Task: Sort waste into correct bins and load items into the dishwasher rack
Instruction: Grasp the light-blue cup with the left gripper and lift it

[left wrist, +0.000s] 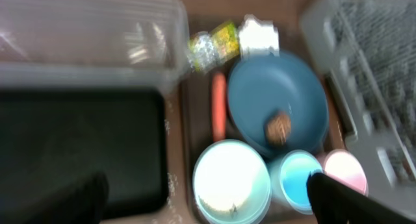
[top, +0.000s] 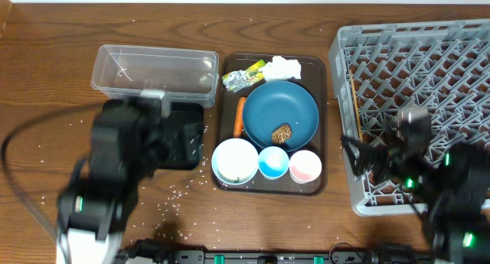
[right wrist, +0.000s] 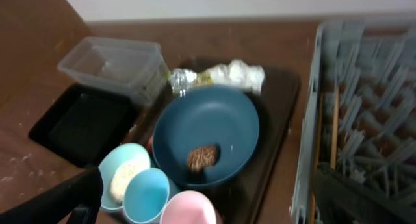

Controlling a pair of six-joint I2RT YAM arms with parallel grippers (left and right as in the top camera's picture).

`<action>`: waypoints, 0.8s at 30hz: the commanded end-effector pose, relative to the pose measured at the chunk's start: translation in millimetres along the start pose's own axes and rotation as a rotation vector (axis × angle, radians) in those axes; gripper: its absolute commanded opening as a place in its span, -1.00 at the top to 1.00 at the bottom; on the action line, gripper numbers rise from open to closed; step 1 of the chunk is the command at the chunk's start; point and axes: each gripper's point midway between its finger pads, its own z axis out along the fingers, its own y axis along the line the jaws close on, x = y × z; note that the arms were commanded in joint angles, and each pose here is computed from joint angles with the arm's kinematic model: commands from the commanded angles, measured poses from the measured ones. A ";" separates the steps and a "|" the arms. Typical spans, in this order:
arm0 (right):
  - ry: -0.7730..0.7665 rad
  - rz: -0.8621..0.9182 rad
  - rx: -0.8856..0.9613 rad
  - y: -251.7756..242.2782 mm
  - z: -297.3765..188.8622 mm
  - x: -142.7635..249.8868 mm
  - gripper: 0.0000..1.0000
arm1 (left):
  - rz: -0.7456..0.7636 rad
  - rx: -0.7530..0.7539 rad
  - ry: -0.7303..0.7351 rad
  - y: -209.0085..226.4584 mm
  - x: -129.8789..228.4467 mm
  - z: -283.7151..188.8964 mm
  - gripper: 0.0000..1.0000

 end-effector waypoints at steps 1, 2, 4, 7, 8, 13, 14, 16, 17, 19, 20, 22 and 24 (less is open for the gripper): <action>0.091 0.021 -0.006 -3.9 13.5 -15.2 -0.98 | 0.017 0.050 0.120 -21.1 -9.7 20.5 -0.96; 0.120 0.043 -0.011 -5.8 18.5 -16.9 -0.99 | 0.016 0.081 0.156 -28.9 -8.3 28.9 -0.96; 0.182 0.107 -0.047 -5.2 29.1 -14.8 -0.98 | 0.011 0.192 0.231 -50.1 -0.1 43.6 -0.96; 0.257 0.163 -0.125 -1.3 43.7 -6.0 -0.99 | -0.004 0.315 0.344 -73.8 15.5 61.9 -0.95; 0.273 0.174 -0.123 -3.5 46.9 -3.0 -0.98 | -0.002 0.316 0.366 -75.6 19.4 67.5 -0.96; 0.343 0.222 -0.036 -24.7 58.9 12.2 -0.98 | 0.048 0.271 0.467 -81.9 42.3 98.4 -0.96; 0.351 0.233 -0.004 -30.0 59.3 14.5 -0.99 | 0.069 0.258 0.489 -84.5 48.9 104.1 -0.96; 0.363 0.273 0.086 -43.6 57.9 18.9 -0.99 | 0.110 0.219 0.522 -86.7 60.8 112.6 -0.86; 0.368 0.309 0.153 -53.0 55.9 22.0 -0.98 | 0.136 0.192 0.539 -87.1 68.2 116.8 -0.76; 0.378 0.369 0.260 -68.2 50.8 28.1 -0.98 | 0.194 0.116 0.580 -84.8 86.6 123.8 -0.55; 0.384 0.390 0.312 -75.7 47.2 31.7 -0.98 | 0.215 0.086 0.597 -84.6 94.9 126.9 -0.48; 0.394 0.426 0.393 -88.2 40.0 37.6 -0.99 | 0.239 0.036 0.623 -84.3 108.1 132.8 -0.41; 0.404 0.441 0.435 -95.9 34.3 41.5 -0.99 | 0.257 -0.017 0.650 -82.9 121.3 139.1 -0.39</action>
